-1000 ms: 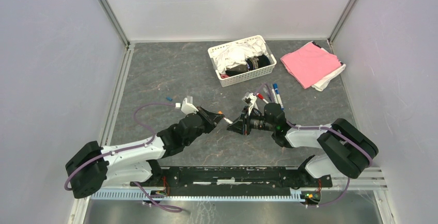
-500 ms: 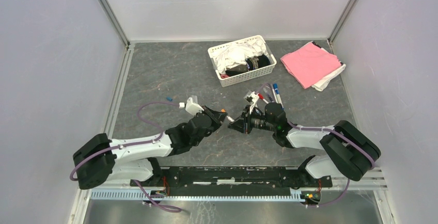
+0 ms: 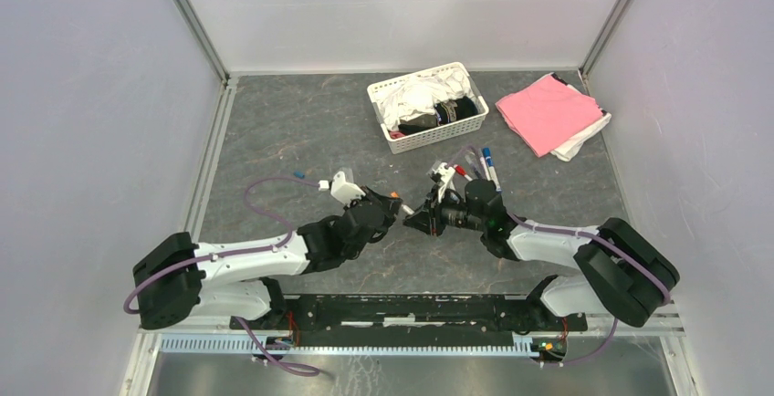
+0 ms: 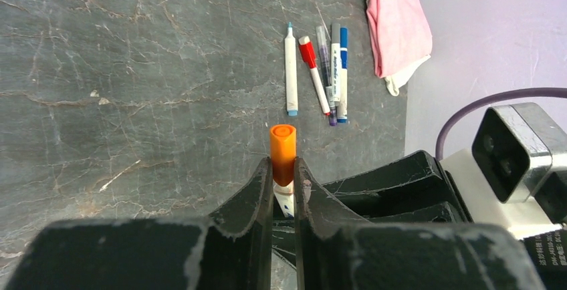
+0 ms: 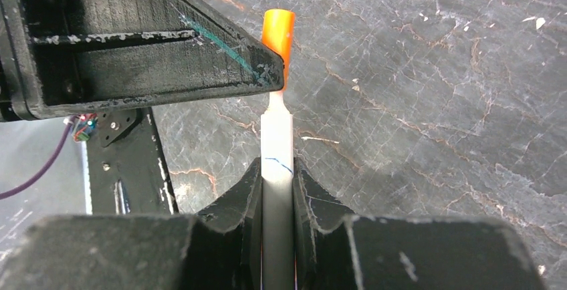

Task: Insert the pens into the pen caps
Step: Insert the pen cap onto the pen.

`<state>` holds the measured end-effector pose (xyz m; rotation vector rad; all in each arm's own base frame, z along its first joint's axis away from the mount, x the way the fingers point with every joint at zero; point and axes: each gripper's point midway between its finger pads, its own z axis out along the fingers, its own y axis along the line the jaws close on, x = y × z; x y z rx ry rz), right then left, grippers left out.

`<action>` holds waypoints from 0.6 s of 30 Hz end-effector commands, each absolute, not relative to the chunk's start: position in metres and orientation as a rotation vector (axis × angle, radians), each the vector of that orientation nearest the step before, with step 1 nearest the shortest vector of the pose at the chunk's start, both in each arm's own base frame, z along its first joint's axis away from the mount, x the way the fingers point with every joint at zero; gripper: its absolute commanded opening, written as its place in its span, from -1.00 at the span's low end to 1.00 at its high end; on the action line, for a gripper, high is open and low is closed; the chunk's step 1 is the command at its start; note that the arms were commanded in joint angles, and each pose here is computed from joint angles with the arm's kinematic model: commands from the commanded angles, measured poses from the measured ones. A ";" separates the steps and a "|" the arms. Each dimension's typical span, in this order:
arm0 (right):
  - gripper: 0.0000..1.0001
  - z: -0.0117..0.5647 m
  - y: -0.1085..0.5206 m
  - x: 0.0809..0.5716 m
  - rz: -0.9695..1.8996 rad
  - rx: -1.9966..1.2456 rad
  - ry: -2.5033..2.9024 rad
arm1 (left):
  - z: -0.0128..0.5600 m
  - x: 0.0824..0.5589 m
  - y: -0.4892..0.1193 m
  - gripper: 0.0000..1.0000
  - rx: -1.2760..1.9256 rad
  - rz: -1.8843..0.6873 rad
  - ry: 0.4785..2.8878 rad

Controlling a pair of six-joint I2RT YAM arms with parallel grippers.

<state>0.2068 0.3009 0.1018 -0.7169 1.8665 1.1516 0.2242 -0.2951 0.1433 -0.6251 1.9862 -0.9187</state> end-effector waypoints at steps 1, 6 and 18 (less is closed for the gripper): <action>-1.00 0.138 0.308 0.238 1.006 -0.733 1.719 | 0.183 0.199 -0.331 -0.96 -0.582 -1.108 2.019; -1.00 0.146 0.310 0.243 0.913 -0.769 1.668 | 0.181 0.200 -0.331 -0.96 -0.634 -1.055 2.049; -1.00 0.156 0.313 0.231 0.984 -0.758 1.600 | 0.190 0.194 -0.346 -0.96 -0.593 -1.045 2.026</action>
